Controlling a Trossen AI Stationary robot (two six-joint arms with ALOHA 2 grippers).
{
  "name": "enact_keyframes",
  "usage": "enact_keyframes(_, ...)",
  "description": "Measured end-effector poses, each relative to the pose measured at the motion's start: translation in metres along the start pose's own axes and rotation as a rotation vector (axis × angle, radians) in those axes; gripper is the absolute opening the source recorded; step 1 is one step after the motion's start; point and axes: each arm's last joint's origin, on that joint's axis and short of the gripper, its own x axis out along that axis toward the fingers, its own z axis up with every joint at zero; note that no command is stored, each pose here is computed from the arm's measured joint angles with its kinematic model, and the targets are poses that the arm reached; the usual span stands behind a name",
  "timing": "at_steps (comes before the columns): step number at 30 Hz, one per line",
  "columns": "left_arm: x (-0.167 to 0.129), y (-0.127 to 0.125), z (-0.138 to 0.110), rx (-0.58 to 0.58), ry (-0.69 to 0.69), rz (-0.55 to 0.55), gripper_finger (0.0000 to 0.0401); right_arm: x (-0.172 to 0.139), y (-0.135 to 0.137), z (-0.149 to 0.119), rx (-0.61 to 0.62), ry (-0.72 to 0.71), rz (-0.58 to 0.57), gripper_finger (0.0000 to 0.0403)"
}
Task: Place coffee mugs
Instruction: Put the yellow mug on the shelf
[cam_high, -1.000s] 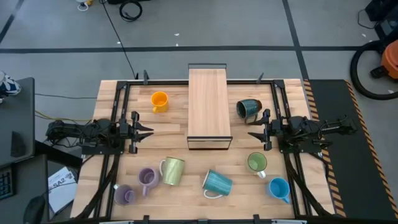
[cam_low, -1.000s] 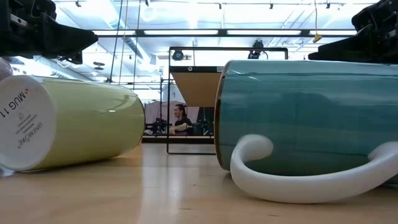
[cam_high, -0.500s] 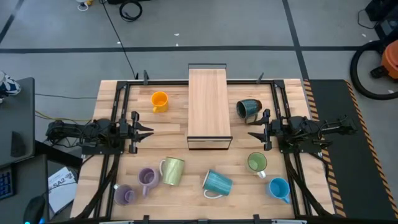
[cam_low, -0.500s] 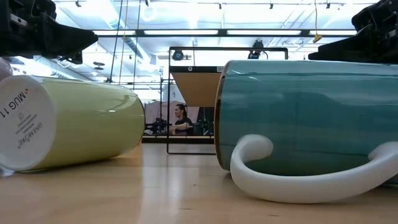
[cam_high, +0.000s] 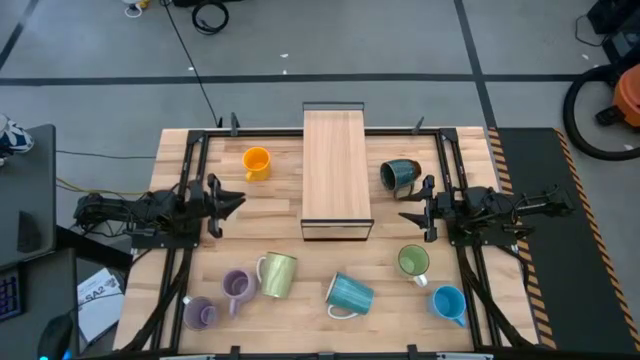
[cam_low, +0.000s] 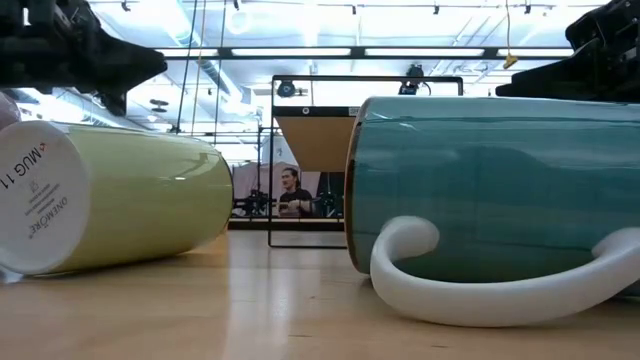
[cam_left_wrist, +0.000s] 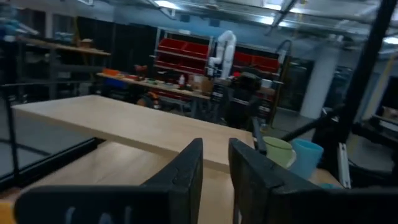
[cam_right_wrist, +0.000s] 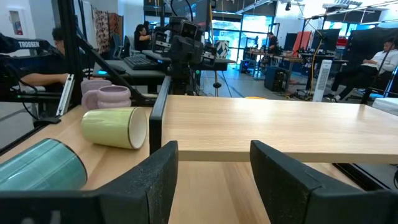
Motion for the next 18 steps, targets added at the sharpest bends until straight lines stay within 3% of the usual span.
enact_keyframes(6,0.000,0.003,0.001,-0.019,-0.026,0.116,0.0153,0.000,0.000,0.000,0.000,0.000,0.000,0.0205)
enact_keyframes(11,-0.001,0.003,0.008,-0.015,-0.097,0.126,0.0206,0.000,0.000,0.000,0.000,0.000,0.000,0.0205)
enact_keyframes(18,-0.001,0.002,0.021,0.010,-0.196,0.168,0.0224,0.000,0.000,0.000,0.000,0.000,0.000,0.0205)
